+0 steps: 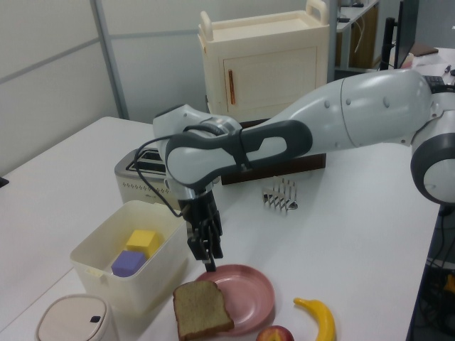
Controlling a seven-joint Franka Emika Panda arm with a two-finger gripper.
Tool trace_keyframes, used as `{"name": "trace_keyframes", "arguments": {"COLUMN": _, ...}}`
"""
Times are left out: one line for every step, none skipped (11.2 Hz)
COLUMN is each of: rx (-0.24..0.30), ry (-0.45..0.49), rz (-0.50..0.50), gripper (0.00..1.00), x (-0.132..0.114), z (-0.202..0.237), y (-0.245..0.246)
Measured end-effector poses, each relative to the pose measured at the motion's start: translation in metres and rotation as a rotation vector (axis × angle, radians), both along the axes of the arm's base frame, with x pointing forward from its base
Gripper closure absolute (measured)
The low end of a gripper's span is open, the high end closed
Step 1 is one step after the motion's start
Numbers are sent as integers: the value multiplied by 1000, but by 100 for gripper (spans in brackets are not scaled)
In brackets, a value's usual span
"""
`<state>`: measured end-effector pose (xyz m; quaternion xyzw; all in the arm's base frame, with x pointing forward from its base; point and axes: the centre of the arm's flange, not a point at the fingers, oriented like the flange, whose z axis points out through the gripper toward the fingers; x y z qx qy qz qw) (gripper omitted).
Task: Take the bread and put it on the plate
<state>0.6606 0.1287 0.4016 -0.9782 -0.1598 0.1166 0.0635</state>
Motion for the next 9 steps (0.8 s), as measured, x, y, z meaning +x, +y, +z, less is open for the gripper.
{"name": "trace_keyframes", "arguments": {"rx": 1, "ry": -3, "rz": -7, "gripper": 38, "x": -1, "z": 11, "y": -7}}
{"name": "trace_keyframes", "arguments": {"rx": -7, "ry": -13, "rz": -13, "gripper": 23, "x": -2, "z": 25, "y": -15}}
{"name": "trace_keyframes", "arguments": {"rx": -34, "ry": -34, "rz": -17, "gripper": 10, "x": -3, "z": 42, "y": -27}}
{"name": "trace_keyframes", "arguments": {"rx": -60, "ry": -64, "rz": -32, "gripper": 0, "x": -4, "z": 62, "y": -43}}
{"name": "trace_keyframes", "arguments": {"rx": -91, "ry": -91, "rz": -56, "gripper": 0, "x": -6, "z": 80, "y": -64}}
{"name": "trace_keyframes", "arguments": {"rx": -140, "ry": -110, "rz": -75, "gripper": 0, "x": -8, "z": 92, "y": -86}}
{"name": "trace_keyframes", "arguments": {"rx": -177, "ry": -122, "rz": -90, "gripper": 0, "x": -8, "z": 99, "y": -103}}
{"name": "trace_keyframes", "arguments": {"rx": -198, "ry": -129, "rz": -109, "gripper": 0, "x": -8, "z": 103, "y": -119}}
{"name": "trace_keyframes", "arguments": {"rx": -212, "ry": -142, "rz": -134, "gripper": 0, "x": -7, "z": 106, "y": -136}}
